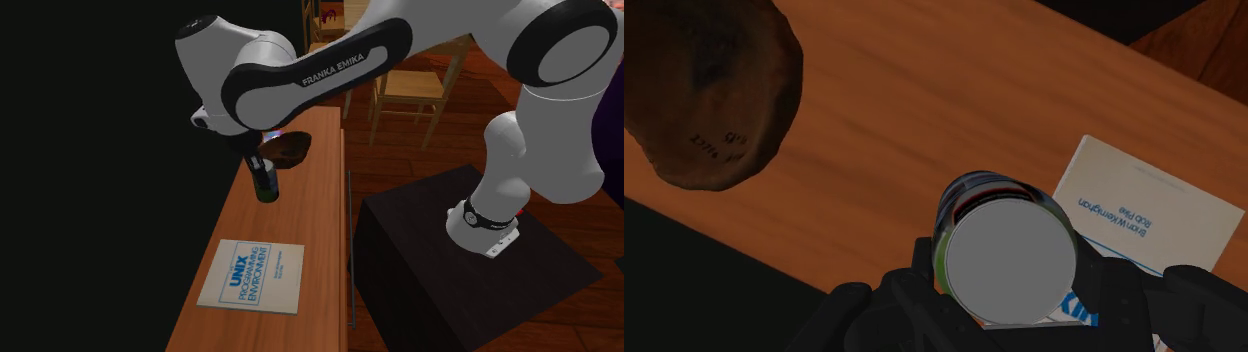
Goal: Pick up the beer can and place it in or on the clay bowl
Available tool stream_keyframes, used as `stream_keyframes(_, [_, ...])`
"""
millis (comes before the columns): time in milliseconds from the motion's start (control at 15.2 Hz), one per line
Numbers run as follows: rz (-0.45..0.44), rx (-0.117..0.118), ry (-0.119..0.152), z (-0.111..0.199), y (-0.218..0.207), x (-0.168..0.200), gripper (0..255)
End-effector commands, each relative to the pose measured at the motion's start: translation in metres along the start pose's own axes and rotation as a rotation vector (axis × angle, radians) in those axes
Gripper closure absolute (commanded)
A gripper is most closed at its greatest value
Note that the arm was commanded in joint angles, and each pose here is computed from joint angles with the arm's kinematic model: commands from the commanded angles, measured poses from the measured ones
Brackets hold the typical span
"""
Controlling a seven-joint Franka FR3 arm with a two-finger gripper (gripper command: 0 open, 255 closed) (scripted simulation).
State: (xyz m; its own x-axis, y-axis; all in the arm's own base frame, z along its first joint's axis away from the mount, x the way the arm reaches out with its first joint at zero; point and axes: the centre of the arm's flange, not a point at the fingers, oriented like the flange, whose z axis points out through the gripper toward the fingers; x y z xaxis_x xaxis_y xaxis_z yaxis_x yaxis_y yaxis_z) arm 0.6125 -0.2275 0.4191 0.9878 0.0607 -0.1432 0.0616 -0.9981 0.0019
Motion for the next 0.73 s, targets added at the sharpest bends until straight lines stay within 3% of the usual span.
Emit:
stream_keyframes(0, [0.000, 0.000, 0.000, -0.011, 0.000, -0.001, 255])
stream_keyframes(660, [0.000, 0.000, 0.000, -0.054, 0.012, -0.014, 255])
